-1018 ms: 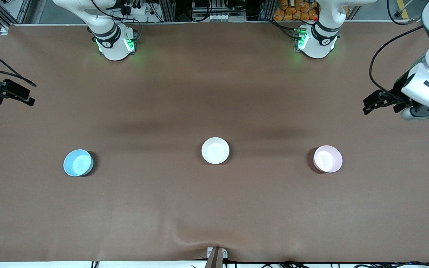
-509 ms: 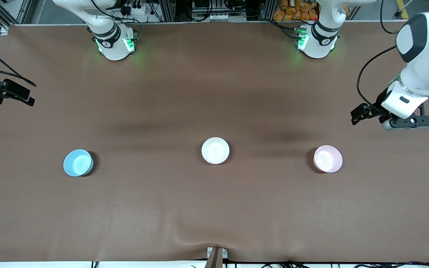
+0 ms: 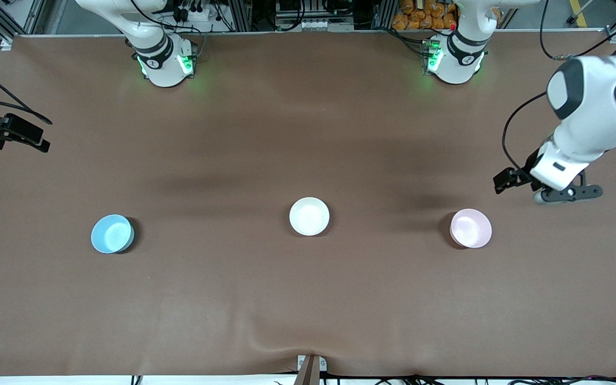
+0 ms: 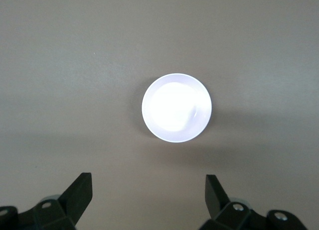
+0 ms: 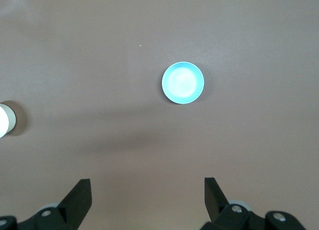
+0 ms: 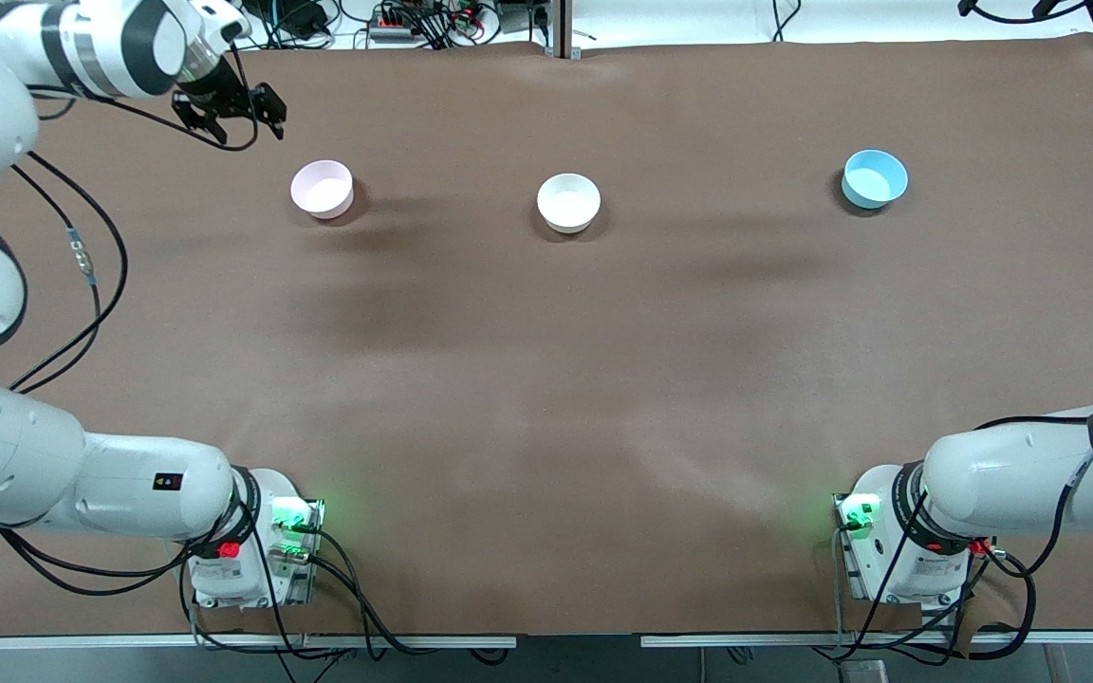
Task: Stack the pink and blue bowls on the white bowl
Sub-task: 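Move the left gripper down over the pale pink bowl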
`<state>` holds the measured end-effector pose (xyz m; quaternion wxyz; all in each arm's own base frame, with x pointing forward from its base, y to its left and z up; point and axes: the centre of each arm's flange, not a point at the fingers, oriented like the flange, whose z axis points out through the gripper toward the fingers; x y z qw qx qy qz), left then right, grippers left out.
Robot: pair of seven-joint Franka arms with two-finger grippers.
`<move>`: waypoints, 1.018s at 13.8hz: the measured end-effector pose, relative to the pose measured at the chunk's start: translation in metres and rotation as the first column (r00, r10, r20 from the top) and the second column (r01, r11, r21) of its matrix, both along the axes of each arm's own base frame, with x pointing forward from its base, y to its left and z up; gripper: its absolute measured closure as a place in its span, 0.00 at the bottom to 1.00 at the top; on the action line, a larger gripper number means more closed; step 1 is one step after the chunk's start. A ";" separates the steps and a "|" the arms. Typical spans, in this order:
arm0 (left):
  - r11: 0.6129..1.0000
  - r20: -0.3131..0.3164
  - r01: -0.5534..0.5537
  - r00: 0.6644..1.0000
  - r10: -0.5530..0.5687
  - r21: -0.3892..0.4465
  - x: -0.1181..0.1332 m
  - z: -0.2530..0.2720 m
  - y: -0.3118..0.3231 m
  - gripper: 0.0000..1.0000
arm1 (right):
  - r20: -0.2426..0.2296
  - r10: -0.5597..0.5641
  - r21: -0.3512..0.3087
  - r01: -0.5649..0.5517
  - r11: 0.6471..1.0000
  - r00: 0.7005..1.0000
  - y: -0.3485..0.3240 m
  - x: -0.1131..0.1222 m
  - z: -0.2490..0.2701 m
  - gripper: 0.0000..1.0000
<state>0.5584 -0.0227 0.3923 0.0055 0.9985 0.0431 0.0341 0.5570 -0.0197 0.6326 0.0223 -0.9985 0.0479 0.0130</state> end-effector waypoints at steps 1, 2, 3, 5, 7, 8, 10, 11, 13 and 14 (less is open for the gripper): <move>1.000 0.000 -0.001 1.000 0.001 0.001 0.003 -0.013 0.001 0.00 | 0.000 0.000 0.000 0.000 1.000 1.000 0.000 0.000 0.000 0.00; 1.000 0.000 -0.002 1.000 0.002 0.001 0.007 -0.026 0.003 0.00 | 0.000 0.000 0.000 0.000 1.000 1.000 0.000 0.000 0.000 0.00; 1.000 0.000 -0.005 1.000 0.005 0.002 0.011 -0.039 0.008 0.00 | 0.000 0.000 0.000 0.000 1.000 1.000 0.000 0.000 0.000 0.00; 1.000 0.006 -0.010 1.000 0.010 0.004 0.017 -0.066 0.018 0.02 | 0.000 0.000 0.000 0.000 1.000 1.000 0.000 0.000 0.000 0.00; 1.000 0.004 -0.025 1.000 0.025 0.005 0.021 -0.089 0.028 0.04 | 0.000 0.000 0.000 0.000 1.000 1.000 0.000 0.000 0.000 0.00; 1.000 -0.001 -0.028 1.000 0.028 0.006 0.022 -0.099 0.031 0.07 | 0.000 0.000 0.000 0.000 1.000 1.000 0.000 0.000 0.000 0.00; 1.000 -0.005 -0.027 1.000 0.027 0.006 0.023 -0.113 0.031 0.11 | 0.000 0.000 0.000 0.000 1.000 1.000 0.000 0.000 0.000 0.00; 1.000 -0.002 -0.026 1.000 0.026 0.006 0.024 -0.119 0.031 0.12 | 0.000 0.000 0.000 0.000 1.000 1.000 0.000 0.000 0.000 0.00; 1.000 0.005 -0.026 1.000 0.025 0.007 0.026 -0.134 0.031 0.17 | -0.002 0.000 0.000 0.000 1.000 1.000 0.000 0.000 0.000 0.00; 1.000 0.003 -0.026 1.000 0.026 0.007 0.026 -0.140 0.031 0.24 | -0.002 0.000 0.000 0.000 1.000 1.000 0.000 0.000 0.000 0.00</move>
